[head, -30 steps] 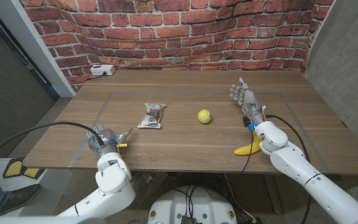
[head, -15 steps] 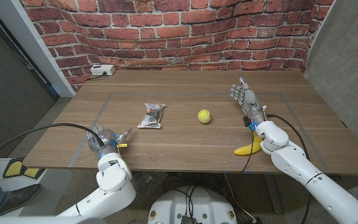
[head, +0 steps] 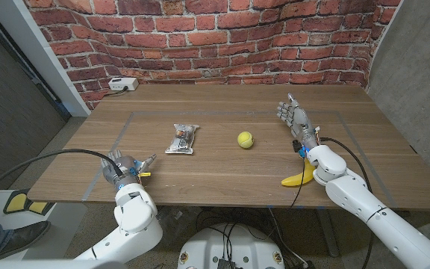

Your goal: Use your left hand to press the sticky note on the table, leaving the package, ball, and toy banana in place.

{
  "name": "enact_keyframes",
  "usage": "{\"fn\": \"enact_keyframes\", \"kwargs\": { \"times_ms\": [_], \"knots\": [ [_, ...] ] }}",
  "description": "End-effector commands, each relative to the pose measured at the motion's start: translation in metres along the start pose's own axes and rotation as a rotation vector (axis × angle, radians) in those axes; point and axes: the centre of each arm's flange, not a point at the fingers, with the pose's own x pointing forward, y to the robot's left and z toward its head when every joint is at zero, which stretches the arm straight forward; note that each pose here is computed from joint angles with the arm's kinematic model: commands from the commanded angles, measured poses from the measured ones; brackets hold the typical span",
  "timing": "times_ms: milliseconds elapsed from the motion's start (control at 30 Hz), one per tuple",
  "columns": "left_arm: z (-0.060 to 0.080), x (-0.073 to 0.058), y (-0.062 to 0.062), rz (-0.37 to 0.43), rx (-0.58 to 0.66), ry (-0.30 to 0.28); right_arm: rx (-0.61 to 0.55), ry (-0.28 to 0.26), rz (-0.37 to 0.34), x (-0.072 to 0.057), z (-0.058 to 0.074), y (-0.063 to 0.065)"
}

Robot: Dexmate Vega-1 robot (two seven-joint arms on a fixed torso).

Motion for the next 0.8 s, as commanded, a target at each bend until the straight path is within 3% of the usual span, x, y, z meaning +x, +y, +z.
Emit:
{"fn": "enact_keyframes", "kwargs": {
  "times_ms": [33, 367, 800],
  "knots": [
    [-0.008, 0.009, 0.004, 0.008, 0.002, 0.017, 0.001, 0.009, -0.012, -0.004, -0.004, 0.0],
    [-0.016, 0.013, 0.006, 0.012, -0.001, 0.032, -0.001, 0.015, -0.011, -0.008, -0.005, 0.003],
    [-0.011, 0.024, 0.006, 0.003, -0.009, 0.014, -0.009, 0.014, -0.015, -0.012, -0.003, 0.005]
  ]
}}
